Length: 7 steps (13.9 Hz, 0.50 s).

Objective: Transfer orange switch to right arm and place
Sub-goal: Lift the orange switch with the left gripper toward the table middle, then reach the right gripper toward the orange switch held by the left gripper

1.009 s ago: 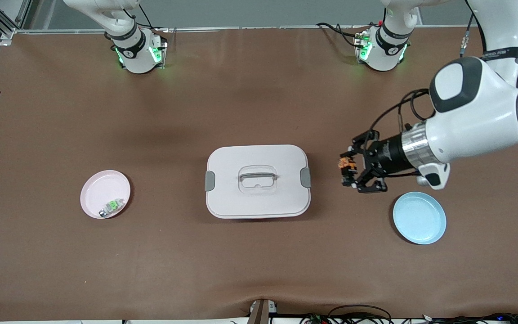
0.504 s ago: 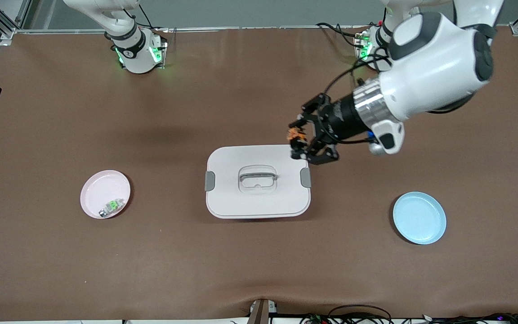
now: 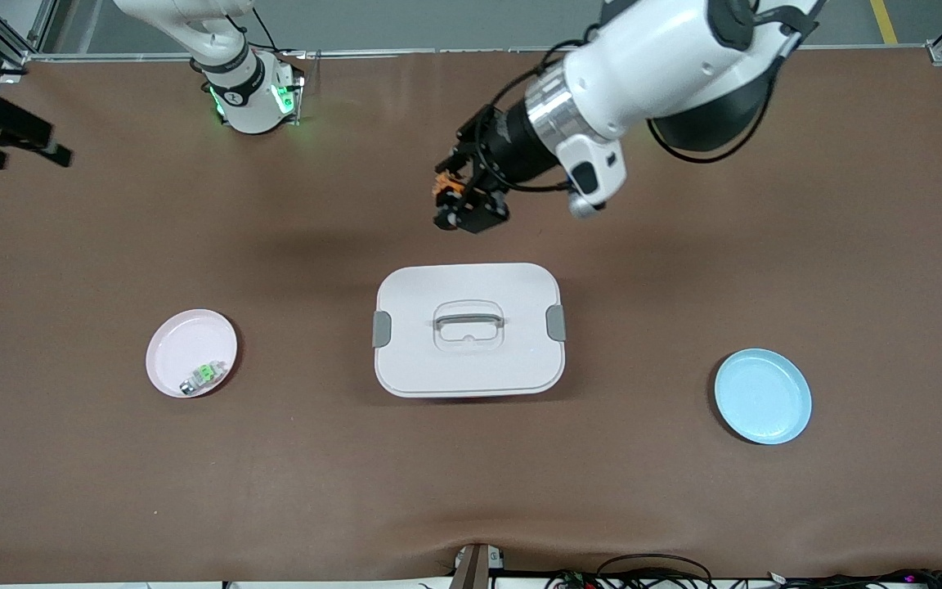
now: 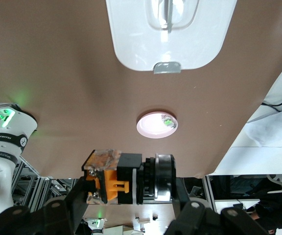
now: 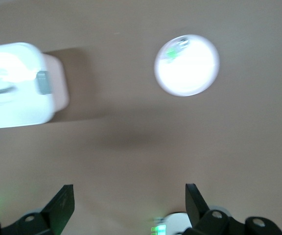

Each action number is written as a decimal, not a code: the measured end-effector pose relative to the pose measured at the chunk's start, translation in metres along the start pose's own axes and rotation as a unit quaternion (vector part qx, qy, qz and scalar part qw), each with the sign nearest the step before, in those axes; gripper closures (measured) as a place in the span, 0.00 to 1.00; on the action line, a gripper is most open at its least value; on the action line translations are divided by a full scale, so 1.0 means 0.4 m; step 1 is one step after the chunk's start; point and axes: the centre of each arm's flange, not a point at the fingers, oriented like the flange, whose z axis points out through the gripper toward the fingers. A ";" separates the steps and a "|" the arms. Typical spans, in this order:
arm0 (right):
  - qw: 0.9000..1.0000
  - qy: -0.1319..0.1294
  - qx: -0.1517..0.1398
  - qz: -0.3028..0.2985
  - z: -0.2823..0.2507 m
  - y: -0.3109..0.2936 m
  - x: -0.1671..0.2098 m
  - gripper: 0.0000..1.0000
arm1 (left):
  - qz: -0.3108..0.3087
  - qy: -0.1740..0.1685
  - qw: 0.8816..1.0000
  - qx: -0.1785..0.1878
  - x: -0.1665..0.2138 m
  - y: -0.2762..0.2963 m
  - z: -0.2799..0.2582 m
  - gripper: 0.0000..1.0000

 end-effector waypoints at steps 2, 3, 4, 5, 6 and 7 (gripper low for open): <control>0.999 -0.016 0.044 -0.007 0.020 -0.106 -0.015 0.00 | 0.008 0.001 1.000 0.007 -0.038 -0.045 0.032 0.28; 0.997 -0.020 0.071 -0.012 0.021 -0.134 -0.019 0.00 | 0.010 0.002 1.000 0.011 -0.053 -0.064 0.044 0.28; 0.995 -0.019 0.094 -0.015 0.017 -0.147 -0.018 0.00 | 0.011 0.003 1.000 0.013 -0.065 -0.079 0.054 0.28; 0.993 -0.014 0.117 -0.015 0.012 -0.154 -0.014 0.00 | 0.013 0.003 1.000 0.012 -0.074 -0.090 0.061 0.28; 0.990 -0.010 0.141 -0.011 0.008 -0.163 -0.010 0.00 | 0.015 0.003 1.000 0.010 -0.080 -0.095 0.064 0.28; 0.986 -0.003 0.165 -0.002 0.005 -0.172 -0.006 0.00 | 0.016 0.002 1.000 0.008 -0.082 -0.095 0.064 0.28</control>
